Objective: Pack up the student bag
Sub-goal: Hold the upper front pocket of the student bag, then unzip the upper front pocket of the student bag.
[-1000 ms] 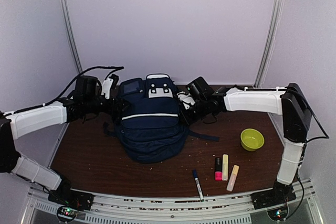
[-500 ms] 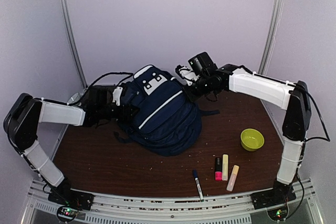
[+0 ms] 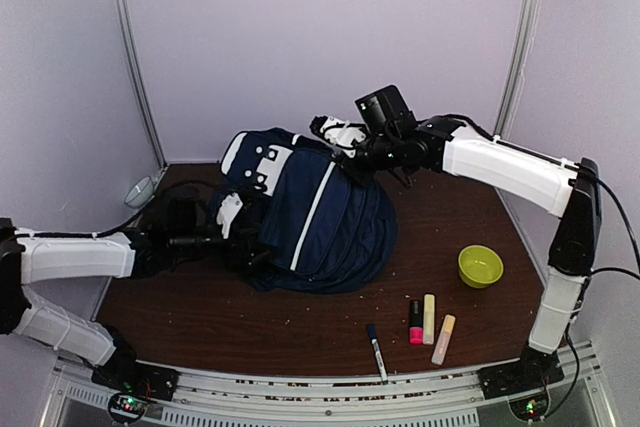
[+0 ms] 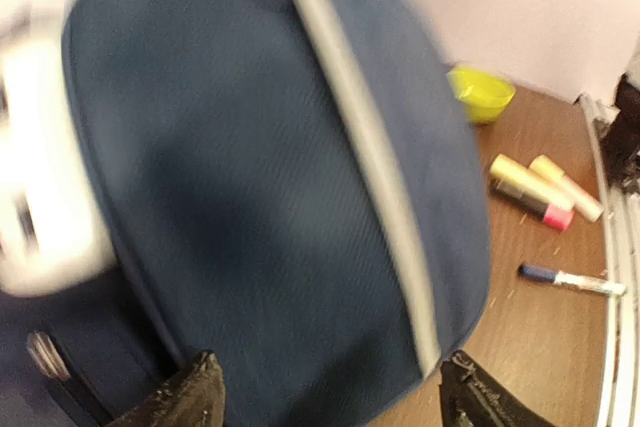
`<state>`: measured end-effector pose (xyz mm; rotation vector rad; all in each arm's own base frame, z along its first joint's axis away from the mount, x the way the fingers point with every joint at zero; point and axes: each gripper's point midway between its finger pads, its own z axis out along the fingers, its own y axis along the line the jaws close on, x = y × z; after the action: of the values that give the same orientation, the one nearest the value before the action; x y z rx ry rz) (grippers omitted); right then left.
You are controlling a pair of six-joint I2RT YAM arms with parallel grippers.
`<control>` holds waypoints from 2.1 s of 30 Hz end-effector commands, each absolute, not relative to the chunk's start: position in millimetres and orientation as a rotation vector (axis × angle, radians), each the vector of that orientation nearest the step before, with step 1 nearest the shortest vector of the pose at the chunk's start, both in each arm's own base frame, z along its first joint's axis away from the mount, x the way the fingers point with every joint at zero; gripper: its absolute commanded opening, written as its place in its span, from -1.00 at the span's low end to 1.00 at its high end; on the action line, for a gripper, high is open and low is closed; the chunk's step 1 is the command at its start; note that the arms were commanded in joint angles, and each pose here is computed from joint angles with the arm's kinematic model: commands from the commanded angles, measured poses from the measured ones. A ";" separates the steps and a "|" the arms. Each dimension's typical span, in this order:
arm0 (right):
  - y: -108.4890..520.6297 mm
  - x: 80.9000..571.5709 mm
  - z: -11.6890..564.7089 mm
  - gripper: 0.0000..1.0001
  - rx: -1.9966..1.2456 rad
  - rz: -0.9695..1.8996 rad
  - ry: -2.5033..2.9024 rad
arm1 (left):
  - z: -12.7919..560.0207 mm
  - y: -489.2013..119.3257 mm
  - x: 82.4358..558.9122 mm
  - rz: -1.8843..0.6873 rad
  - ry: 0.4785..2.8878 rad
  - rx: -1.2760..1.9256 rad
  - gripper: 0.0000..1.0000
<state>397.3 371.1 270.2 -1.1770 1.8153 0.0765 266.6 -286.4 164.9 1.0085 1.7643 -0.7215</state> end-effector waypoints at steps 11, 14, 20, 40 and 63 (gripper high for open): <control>418.1 296.2 395.4 -1.00 -1.356 -0.018 0.933 | 293.3 -325.4 265.9 -0.590 1.326 1.483 0.76; 419.1 287.4 393.3 -1.00 -1.384 -0.050 0.904 | 283.6 -331.9 274.8 -0.581 1.331 1.590 0.74; 418.1 276.5 392.2 -1.00 -1.399 -0.068 0.876 | 269.2 -337.1 299.4 -0.474 1.335 1.654 0.42; 340.6 315.8 332.6 -1.00 -1.255 -0.406 1.187 | 337.3 -232.7 367.7 -0.222 1.413 0.862 -1.00; 389.3 247.5 181.4 -1.00 -1.400 0.234 1.482 | 368.1 -223.8 357.7 -0.344 1.325 0.734 -1.00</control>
<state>267.6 379.3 239.8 -1.3427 1.3148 0.0466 324.2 -271.8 293.3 1.0251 1.4636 -0.4910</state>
